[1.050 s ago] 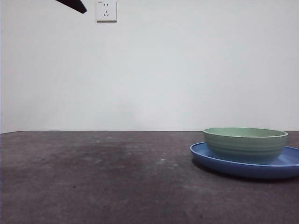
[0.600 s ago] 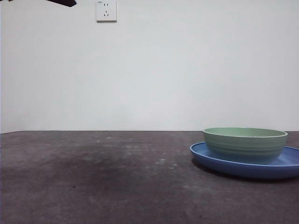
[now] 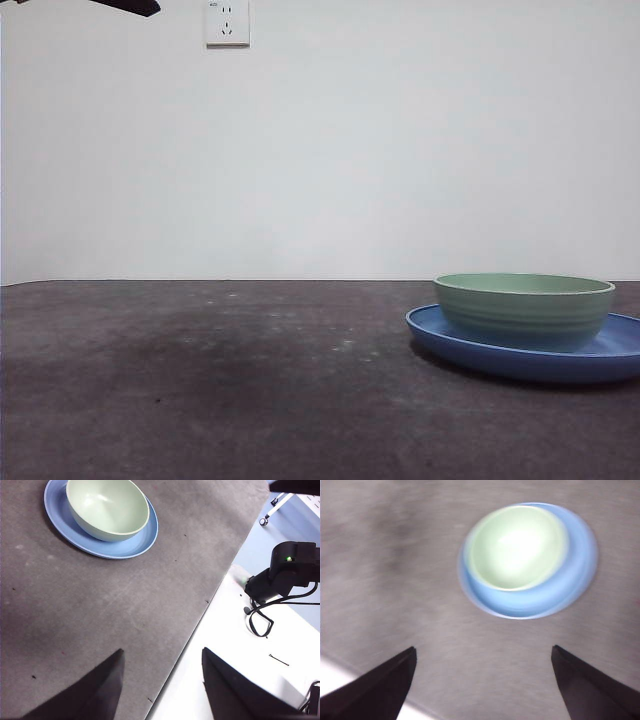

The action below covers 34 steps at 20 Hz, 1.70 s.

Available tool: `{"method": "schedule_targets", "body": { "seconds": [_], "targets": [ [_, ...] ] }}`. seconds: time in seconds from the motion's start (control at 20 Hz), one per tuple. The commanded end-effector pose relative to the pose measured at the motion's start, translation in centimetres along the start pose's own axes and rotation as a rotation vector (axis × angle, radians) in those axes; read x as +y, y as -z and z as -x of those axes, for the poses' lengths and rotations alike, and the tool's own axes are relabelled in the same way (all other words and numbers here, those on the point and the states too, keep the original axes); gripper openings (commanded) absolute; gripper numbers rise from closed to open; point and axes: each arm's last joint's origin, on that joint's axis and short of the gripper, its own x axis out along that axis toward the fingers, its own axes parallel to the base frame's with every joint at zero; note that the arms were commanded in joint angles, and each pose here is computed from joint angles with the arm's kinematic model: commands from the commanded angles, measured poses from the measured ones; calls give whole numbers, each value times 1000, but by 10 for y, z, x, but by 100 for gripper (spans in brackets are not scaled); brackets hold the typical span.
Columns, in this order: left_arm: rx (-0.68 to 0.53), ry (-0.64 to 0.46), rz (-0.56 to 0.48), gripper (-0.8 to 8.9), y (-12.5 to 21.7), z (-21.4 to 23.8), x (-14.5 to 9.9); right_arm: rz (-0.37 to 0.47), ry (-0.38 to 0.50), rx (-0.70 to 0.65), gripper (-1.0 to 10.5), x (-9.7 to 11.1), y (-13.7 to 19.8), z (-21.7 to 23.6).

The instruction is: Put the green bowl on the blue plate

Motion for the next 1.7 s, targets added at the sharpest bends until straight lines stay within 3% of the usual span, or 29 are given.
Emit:
{"method": "schedule_targets", "body": {
  "seconds": [0.05,0.2,0.5,0.65,0.8,0.95,1.05,1.35,1.7],
  "targets": [
    [-4,9,-27,250,-2,-1,-1,-76,113,-30,431,-3,-6,1],
    [-4,9,-28,249,-2,-1,-1,-118,222,-44,431,-9,-12,-6],
    [-3,9,-31,250,-2,-1,-1,-197,253,-18,431,-30,-23,-47],
    [-3,9,-31,250,-2,-1,-1,-285,180,31,431,-58,-24,-86],
    [-3,8,-30,250,-2,-1,-1,-350,188,53,431,-84,-27,-109],
    [-4,8,-32,249,-2,-1,-1,-387,105,75,318,-106,-30,-129],
    [-4,8,-35,250,-2,-1,-1,-398,84,86,316,-115,-32,-145],
    [-4,8,-35,249,-2,-1,-1,-429,32,167,313,-134,-26,-191],
    [-5,8,-35,250,-2,-1,-1,-416,3,213,185,-137,-21,-223]
  ]
}}
